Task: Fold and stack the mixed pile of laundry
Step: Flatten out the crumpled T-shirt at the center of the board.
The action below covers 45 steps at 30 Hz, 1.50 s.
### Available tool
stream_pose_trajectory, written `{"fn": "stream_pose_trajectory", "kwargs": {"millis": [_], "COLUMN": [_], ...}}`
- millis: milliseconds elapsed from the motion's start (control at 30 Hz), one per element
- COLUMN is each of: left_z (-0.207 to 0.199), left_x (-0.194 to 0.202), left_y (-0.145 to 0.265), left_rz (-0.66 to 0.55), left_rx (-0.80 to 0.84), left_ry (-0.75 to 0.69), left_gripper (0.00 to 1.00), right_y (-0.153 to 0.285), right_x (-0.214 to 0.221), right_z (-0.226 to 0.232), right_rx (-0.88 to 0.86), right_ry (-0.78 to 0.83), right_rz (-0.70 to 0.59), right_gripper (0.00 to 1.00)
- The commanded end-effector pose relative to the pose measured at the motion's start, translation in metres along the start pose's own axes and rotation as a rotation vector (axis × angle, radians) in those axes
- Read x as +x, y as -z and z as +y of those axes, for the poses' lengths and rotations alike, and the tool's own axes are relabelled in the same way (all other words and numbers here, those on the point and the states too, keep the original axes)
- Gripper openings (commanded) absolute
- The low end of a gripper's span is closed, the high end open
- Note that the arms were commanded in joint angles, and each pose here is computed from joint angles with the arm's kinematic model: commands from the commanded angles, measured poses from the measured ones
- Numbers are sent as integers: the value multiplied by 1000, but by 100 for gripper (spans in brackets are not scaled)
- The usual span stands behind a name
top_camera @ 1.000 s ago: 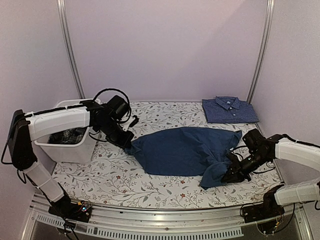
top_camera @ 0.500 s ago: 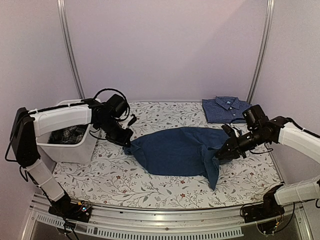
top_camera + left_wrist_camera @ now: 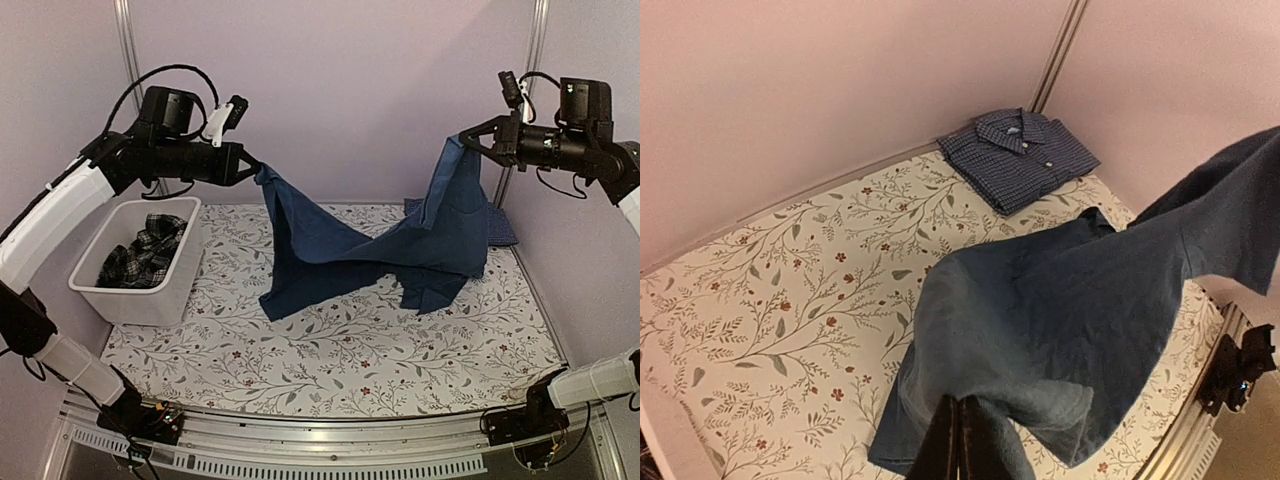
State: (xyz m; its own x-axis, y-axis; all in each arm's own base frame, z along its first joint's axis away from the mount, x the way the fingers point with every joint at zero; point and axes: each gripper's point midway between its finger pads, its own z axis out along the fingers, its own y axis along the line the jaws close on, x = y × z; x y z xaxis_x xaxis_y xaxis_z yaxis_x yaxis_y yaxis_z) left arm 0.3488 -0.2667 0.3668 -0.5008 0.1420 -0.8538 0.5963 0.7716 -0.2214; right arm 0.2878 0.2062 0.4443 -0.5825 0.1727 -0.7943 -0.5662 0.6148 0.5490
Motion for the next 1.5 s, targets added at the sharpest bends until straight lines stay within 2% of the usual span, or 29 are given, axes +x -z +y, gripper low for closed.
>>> {"fn": "stream_pose_trajectory", "kwargs": {"millis": [0,67,167,300,400,600,767,867,933,1067,1167,1267,1333,1467], "left_z": [-35,-49,-61,-83,-89,-15,63,98,103,118,103,87,89,107], "left_x": [-20,-31,-49,-85,-100,-107,-120,-163,-203,-269,-290,-287,-275,-218], "left_y": [60,91,122,142,136,77,10,-8,-8,47,105,132,126,67], "left_rz": [-127,-235,-325,-376,-374,-351,-331,-420,-517,-788,-944,-978,-937,-741], "left_rx": [153,205,236,319,331,57,-74,-31,26,126,170,143,122,128], "left_ry": [-53,-69,-87,-126,-139,-53,52,116,75,49,-39,-133,-148,-88], "left_gripper": [0,0,0,0,0,0,0,0,0,0,0,0,0,0], "right_y": [64,91,121,140,132,92,49,30,32,42,65,78,71,30], "right_x": [-61,-76,-96,-126,-144,-163,-193,-225,-255,-305,-317,-314,-305,-263], "right_z": [11,20,38,74,81,22,-22,-56,-68,-70,-43,-12,-10,-53], "right_rx": [174,212,218,121,94,278,282,259,224,19,-162,-270,-300,-241], "right_ry": [117,129,150,196,216,231,240,207,188,196,247,303,304,225], "right_rz": [-279,-371,-478,-577,-594,-641,-650,-663,-711,-824,-899,-910,-866,-703], "right_gripper": [0,0,0,0,0,0,0,0,0,0,0,0,0,0]}}
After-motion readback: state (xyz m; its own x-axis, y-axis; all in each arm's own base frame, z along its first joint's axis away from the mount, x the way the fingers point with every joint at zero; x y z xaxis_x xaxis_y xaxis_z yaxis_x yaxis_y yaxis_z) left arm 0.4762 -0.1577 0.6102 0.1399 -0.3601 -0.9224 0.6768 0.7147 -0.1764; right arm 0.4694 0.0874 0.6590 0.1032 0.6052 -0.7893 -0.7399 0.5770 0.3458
